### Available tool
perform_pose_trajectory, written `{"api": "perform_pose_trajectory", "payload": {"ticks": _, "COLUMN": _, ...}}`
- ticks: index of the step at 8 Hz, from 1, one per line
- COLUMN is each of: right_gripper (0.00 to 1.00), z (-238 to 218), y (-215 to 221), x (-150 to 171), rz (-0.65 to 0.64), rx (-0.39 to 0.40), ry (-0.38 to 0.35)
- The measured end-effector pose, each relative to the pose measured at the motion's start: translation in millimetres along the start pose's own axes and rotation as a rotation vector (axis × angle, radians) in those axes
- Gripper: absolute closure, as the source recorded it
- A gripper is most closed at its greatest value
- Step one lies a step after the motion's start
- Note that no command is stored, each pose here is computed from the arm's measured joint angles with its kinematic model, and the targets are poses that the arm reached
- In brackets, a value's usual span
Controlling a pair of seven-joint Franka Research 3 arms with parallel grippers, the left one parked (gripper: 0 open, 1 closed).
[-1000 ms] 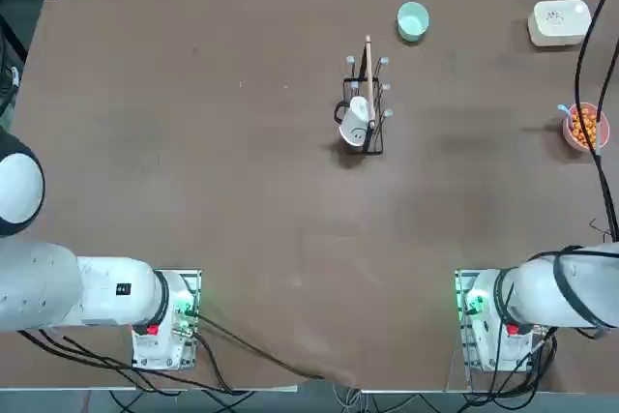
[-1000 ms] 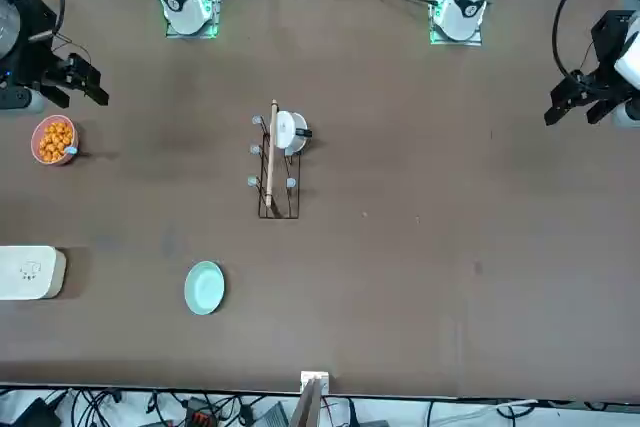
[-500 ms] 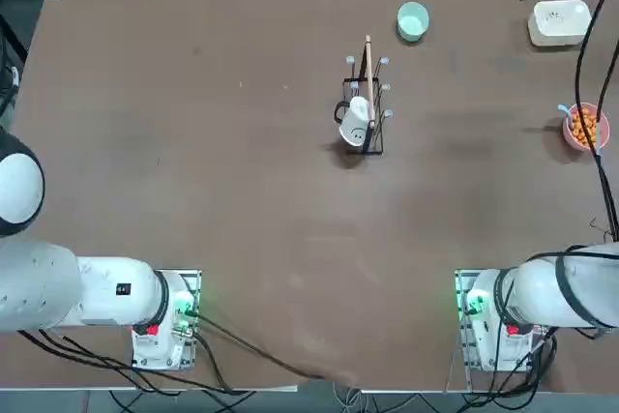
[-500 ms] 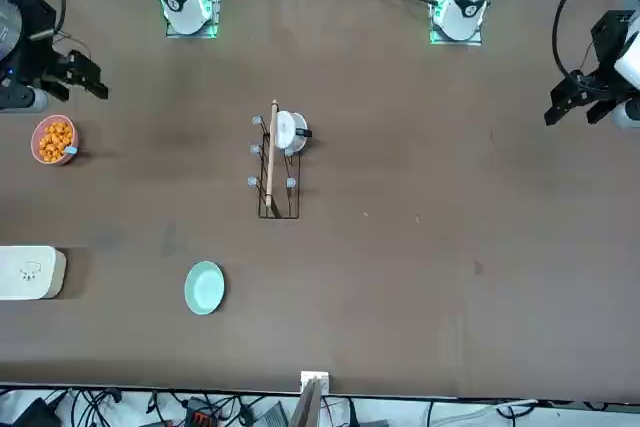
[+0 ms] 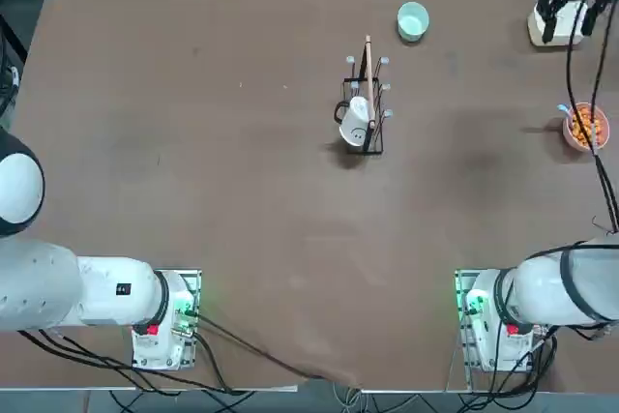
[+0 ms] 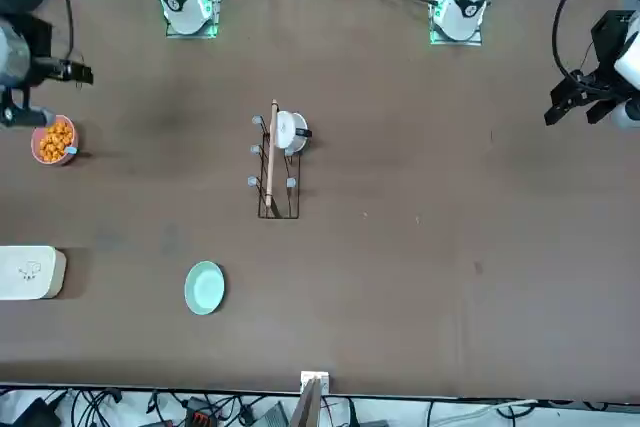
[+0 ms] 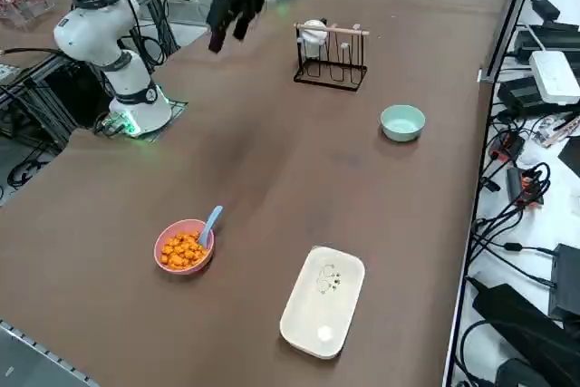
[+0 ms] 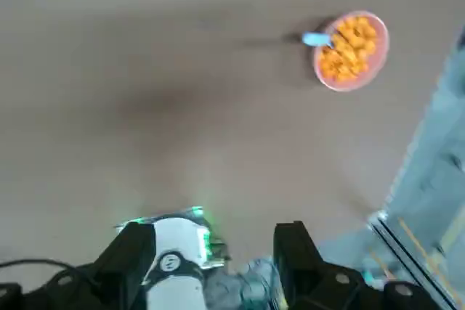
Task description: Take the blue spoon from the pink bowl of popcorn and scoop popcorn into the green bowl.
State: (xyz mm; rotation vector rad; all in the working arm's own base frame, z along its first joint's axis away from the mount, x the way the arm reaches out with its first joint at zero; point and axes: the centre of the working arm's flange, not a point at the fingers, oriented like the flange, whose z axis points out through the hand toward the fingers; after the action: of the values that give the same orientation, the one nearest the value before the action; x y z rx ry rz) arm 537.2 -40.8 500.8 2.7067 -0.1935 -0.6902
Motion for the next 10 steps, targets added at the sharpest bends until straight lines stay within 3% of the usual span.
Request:
{"api": "perform_pose_trajectory", "payload": {"ticks": 2, "right_gripper": 0.01, "z": 57, "y": 1, "x": 38, "rz": 0.073, "rx": -0.219, "ry": -0.062}}
{"api": "perform_pose_trajectory", "payload": {"ticks": 5, "right_gripper": 0.01, "z": 135, "y": 13, "x": 84, "rz": 0.149, "rx": -0.270, "ry": 0.047}}
{"api": "perform_pose_trajectory", "payload": {"ticks": 7, "right_gripper": 0.03, "z": 208, "y": -17, "x": 116, "rz": 0.238, "rx": -0.403, "ry": 0.068}}
{"api": "perform_pose_trajectory", "payload": {"ticks": 10, "right_gripper": 0.07, "z": 282, "y": -52, "x": 141, "rz": 0.202, "rx": -0.552, "ry": 0.098}}
